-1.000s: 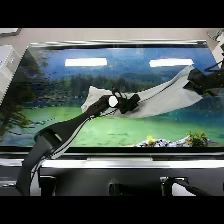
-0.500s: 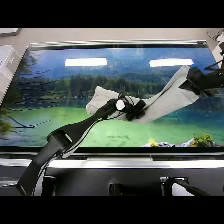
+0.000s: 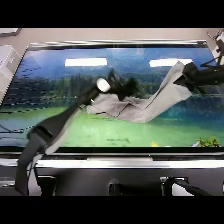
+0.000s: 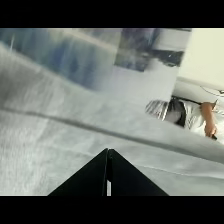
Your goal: Fold the clothes and pants, and hang the long-sleeved shirts on hangers.
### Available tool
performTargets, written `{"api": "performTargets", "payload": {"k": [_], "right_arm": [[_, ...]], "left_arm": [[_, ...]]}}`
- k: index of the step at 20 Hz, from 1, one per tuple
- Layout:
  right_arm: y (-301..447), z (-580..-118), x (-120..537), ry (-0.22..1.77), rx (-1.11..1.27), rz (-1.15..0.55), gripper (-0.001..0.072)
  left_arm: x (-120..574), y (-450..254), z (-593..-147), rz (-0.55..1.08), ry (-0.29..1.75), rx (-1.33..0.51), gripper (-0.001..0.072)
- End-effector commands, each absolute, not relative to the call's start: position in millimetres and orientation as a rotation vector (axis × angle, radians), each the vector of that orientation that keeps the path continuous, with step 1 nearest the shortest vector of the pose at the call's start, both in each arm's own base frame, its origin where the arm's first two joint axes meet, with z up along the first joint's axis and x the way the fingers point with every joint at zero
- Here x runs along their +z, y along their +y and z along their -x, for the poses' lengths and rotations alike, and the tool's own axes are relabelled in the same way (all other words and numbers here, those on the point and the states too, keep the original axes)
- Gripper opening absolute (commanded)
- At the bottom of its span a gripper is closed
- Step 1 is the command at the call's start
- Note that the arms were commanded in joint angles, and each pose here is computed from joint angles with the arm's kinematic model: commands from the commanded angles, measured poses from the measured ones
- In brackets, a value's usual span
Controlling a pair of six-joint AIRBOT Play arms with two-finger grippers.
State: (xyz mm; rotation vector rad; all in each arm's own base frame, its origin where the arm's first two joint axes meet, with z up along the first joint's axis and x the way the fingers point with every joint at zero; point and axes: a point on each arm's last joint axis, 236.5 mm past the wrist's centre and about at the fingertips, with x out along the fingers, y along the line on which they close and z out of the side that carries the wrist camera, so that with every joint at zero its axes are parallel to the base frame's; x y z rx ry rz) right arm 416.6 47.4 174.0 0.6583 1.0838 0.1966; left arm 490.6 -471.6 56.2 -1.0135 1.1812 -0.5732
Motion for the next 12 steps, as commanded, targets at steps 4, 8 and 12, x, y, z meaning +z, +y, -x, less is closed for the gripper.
{"api": "performTargets", "payload": {"k": [4,8,12], "right_arm": [[158,-463,156,1.052,0.244,-0.789,0.0035],[241,-478,129,1.056,0.301,-0.841,0.0035],[296,-481,95,1.087,0.312,-0.882,0.0035]], "left_arm": [[184,-316,-516,0.801,0.983,-0.574,0.0012],[241,-235,-515,0.781,0.874,-0.508,0.0012],[275,-178,-512,0.797,0.796,-0.446,0.0013]]}}
